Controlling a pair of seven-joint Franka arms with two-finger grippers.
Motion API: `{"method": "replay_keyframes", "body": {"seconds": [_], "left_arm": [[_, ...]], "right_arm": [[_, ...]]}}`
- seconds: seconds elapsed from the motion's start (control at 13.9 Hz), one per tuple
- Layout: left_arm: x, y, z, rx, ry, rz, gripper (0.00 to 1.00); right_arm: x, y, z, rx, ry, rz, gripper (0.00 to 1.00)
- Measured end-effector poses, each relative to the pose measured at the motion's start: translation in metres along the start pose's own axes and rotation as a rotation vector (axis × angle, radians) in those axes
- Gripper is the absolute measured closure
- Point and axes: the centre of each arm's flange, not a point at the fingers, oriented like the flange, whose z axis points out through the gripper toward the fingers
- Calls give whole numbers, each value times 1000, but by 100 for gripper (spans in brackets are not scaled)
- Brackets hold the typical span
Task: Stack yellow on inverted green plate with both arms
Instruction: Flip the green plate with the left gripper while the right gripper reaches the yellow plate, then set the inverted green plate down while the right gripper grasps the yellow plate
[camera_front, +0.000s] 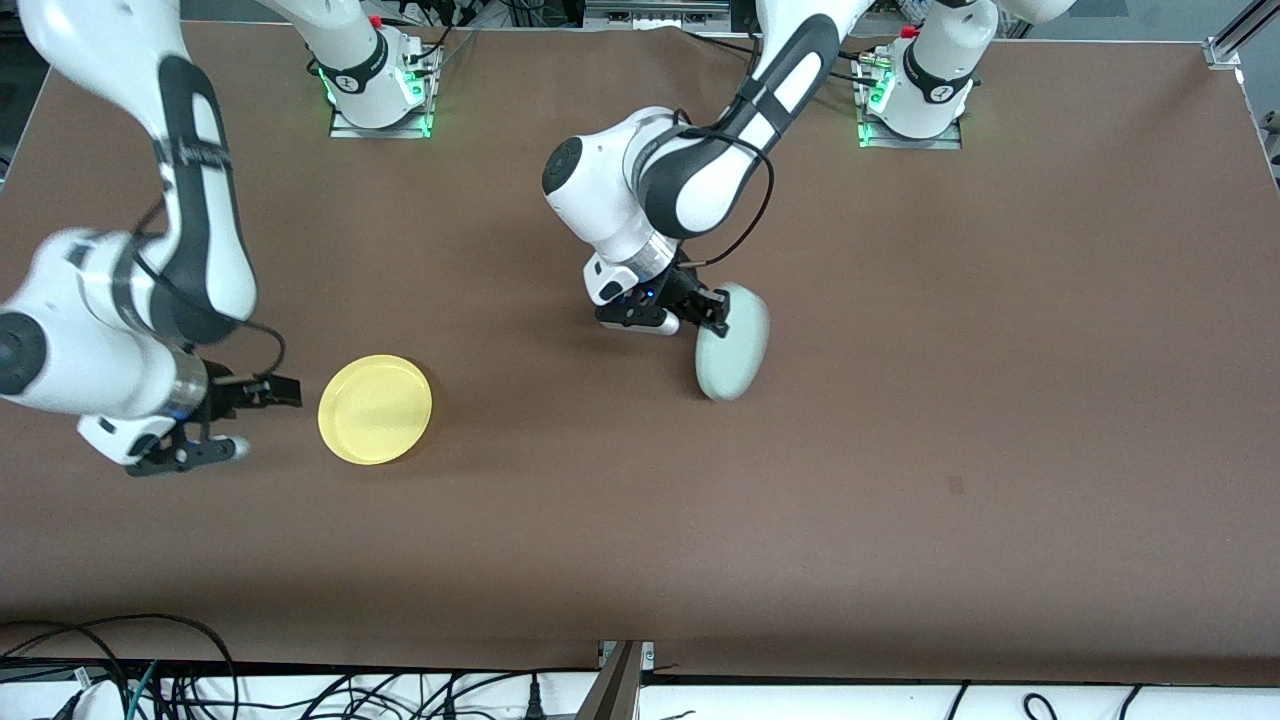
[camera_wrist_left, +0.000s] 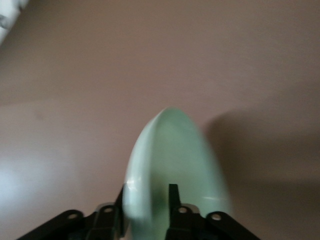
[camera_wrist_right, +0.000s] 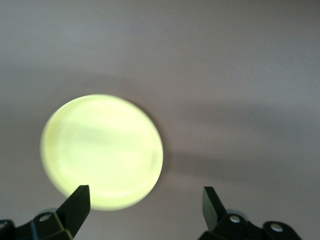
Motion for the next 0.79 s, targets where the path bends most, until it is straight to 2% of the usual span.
{"method": "replay_keyframes", "body": {"seconds": [0.22, 0.36, 0.43, 0.5, 0.57, 0.65, 0.79], "left_arm": [[12, -4, 26, -42, -29, -35, 24], [18, -9, 24, -98, -37, -64, 3], [21, -11, 22, -117, -36, -74, 0], [22, -11, 22, -124, -33, -77, 0], [23, -10, 21, -132, -24, -78, 0], [24, -8, 19, -145, -13, -80, 0], [26, -3, 12, -209, 2, -97, 0]], "right_arm": [[1, 13, 60, -32, 20, 26, 5], [-6, 16, 76, -11, 10, 51, 5], [-10, 16, 80, 3, 5, 64, 10], [-12, 16, 84, 10, -2, 70, 10], [-14, 17, 87, 12, -7, 73, 17], [-16, 17, 90, 12, -9, 75, 17], [-20, 19, 98, 7, -5, 79, 28]]}}
